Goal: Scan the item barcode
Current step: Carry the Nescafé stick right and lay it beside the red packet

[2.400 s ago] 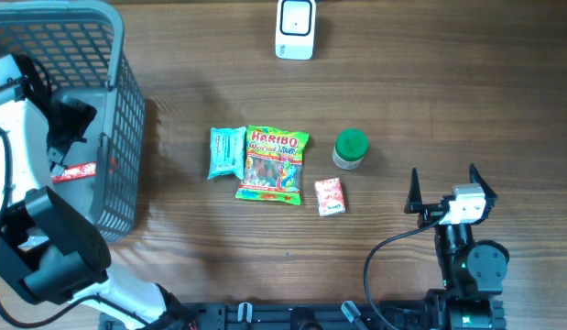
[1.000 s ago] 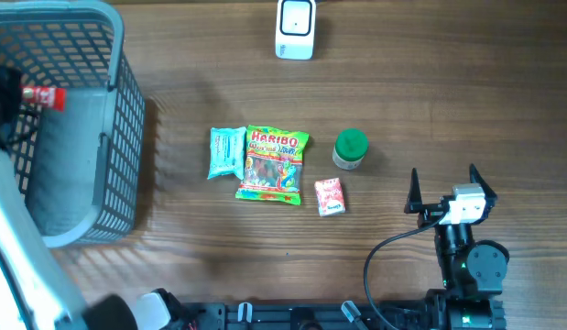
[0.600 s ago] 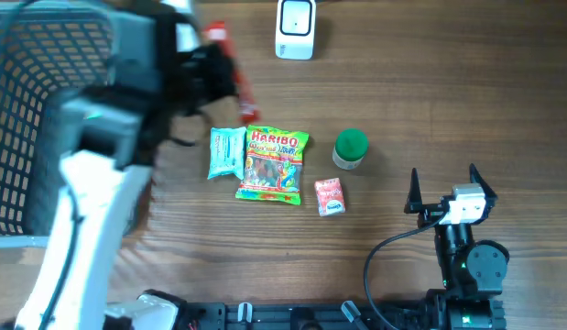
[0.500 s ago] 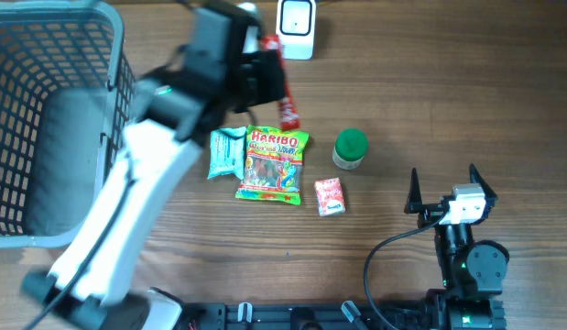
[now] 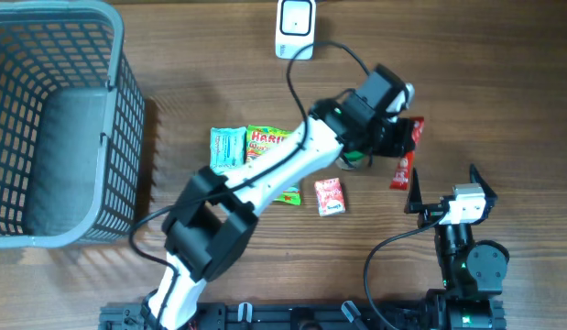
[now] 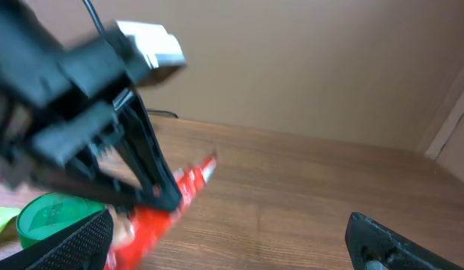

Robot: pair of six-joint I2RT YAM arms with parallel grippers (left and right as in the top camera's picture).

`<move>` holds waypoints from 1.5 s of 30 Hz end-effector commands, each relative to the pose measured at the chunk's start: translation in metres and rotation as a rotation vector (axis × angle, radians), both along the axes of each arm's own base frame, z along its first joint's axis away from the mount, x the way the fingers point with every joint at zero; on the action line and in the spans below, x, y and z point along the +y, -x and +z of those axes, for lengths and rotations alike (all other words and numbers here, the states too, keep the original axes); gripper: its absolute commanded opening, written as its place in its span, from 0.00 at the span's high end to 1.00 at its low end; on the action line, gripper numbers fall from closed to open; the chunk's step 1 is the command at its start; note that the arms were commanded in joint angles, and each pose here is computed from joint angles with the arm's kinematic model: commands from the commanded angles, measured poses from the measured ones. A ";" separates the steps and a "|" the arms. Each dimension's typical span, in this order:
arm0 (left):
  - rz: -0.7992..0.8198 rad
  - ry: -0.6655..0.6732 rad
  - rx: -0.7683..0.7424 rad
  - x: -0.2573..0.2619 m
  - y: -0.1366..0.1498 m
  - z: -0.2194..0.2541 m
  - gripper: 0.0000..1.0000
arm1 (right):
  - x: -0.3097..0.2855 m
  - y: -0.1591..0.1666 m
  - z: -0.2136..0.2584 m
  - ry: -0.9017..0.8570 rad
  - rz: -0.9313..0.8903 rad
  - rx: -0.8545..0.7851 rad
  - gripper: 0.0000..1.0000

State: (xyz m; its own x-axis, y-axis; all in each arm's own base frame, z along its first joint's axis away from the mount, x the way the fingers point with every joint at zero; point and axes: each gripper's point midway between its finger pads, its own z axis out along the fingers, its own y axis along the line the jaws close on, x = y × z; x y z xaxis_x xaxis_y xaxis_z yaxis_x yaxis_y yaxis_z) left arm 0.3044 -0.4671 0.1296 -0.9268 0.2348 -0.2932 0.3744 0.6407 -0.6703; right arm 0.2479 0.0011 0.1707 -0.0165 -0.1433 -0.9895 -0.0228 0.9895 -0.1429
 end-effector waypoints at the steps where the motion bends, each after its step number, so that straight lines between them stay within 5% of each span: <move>1: -0.021 -0.053 0.049 -0.008 0.010 -0.041 0.96 | -0.001 0.000 0.001 0.013 -0.004 -0.007 0.00; 7: 0.016 -0.224 0.019 -0.006 0.017 -0.108 0.96 | -0.001 0.000 0.001 0.013 -0.004 -0.007 0.00; 13: 0.039 -0.306 -0.069 -0.007 0.020 -0.122 0.94 | -0.001 0.000 0.001 0.013 -0.004 -0.007 0.00; 15: 0.026 -0.306 -0.076 -0.010 0.025 -0.122 0.81 | -0.001 0.000 0.001 0.013 -0.004 -0.007 0.00; 18: 0.026 -0.300 -0.084 -0.013 0.025 -0.121 0.39 | -0.001 0.000 0.001 0.013 -0.004 -0.007 0.00; 21: 0.063 -0.287 -0.111 -0.011 0.007 -0.110 0.16 | -0.001 0.000 0.001 0.013 -0.004 -0.007 0.00; 25: 0.102 -0.245 -0.135 -0.009 -0.014 -0.083 0.04 | -0.001 0.000 0.001 0.013 -0.004 -0.007 0.00; 28: 0.156 -0.209 -0.132 -0.005 -0.027 -0.065 0.13 | -0.001 0.000 0.001 0.013 -0.004 -0.007 0.00; 30: 0.172 -0.199 -0.133 -0.003 -0.034 -0.063 0.76 | -0.001 0.000 0.001 0.013 -0.004 -0.007 0.00; 31: 0.174 -0.205 -0.131 -0.002 -0.034 -0.064 0.96 | -0.001 0.000 0.001 0.013 -0.004 -0.007 0.00; 38: 0.064 -0.344 -0.231 0.020 -0.031 -0.078 0.96 | -0.001 0.000 0.001 0.013 -0.004 -0.007 0.00; 45: -0.106 -0.334 -0.403 0.013 -0.037 -0.064 0.96 | -0.001 0.000 0.001 0.013 -0.004 -0.007 0.00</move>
